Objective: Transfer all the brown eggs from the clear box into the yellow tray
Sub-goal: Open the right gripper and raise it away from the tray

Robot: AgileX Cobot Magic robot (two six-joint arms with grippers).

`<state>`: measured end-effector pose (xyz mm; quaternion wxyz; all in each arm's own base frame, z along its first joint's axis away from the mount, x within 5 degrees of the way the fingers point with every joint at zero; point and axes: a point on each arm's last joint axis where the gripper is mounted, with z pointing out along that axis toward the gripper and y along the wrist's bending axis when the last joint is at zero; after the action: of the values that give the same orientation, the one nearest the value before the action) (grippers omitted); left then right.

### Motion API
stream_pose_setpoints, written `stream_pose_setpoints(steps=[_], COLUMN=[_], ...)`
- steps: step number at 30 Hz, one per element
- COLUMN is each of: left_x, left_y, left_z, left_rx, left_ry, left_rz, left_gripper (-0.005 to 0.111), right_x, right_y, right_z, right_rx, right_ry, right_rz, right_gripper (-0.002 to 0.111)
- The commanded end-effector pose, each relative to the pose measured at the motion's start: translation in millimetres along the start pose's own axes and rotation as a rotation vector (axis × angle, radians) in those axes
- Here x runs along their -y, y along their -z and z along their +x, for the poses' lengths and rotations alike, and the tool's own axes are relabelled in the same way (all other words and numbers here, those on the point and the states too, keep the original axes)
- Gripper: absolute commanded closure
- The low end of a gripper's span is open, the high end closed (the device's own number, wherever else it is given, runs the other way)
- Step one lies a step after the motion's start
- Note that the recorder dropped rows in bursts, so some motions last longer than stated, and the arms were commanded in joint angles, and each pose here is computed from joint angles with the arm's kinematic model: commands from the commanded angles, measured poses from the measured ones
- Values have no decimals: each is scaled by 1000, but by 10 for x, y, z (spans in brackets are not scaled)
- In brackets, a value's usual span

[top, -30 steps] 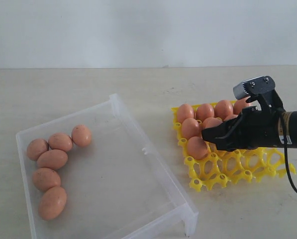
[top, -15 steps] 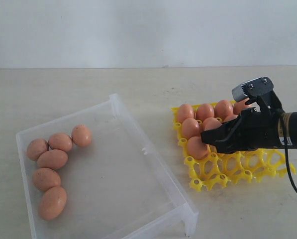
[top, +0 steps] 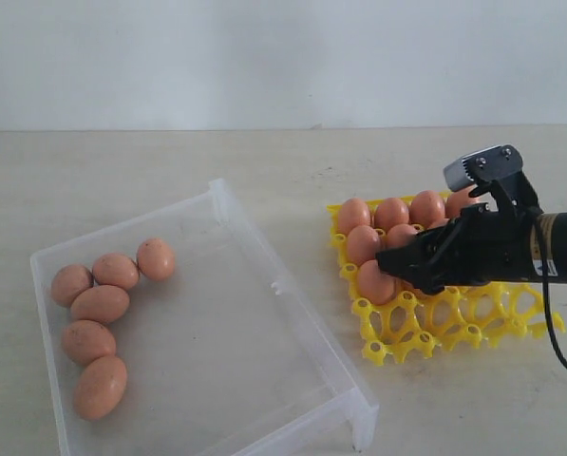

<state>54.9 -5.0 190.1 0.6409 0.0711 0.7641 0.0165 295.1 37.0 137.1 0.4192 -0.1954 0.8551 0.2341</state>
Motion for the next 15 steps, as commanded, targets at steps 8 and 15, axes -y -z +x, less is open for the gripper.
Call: stream_pose_setpoints(steps=[8, 15], left_x=[3, 3], left_y=[-1, -1], left_z=[3, 3], left_rx=[7, 7], left_ry=[7, 7], left_rz=[3, 3], left_gripper=[103, 103], right_x=[-275, -405], right_y=[84, 109], right_z=[-251, -319], right_rx=[254, 323], right_ry=[-85, -61], right_rz=[-318, -422], right_gripper=[108, 108])
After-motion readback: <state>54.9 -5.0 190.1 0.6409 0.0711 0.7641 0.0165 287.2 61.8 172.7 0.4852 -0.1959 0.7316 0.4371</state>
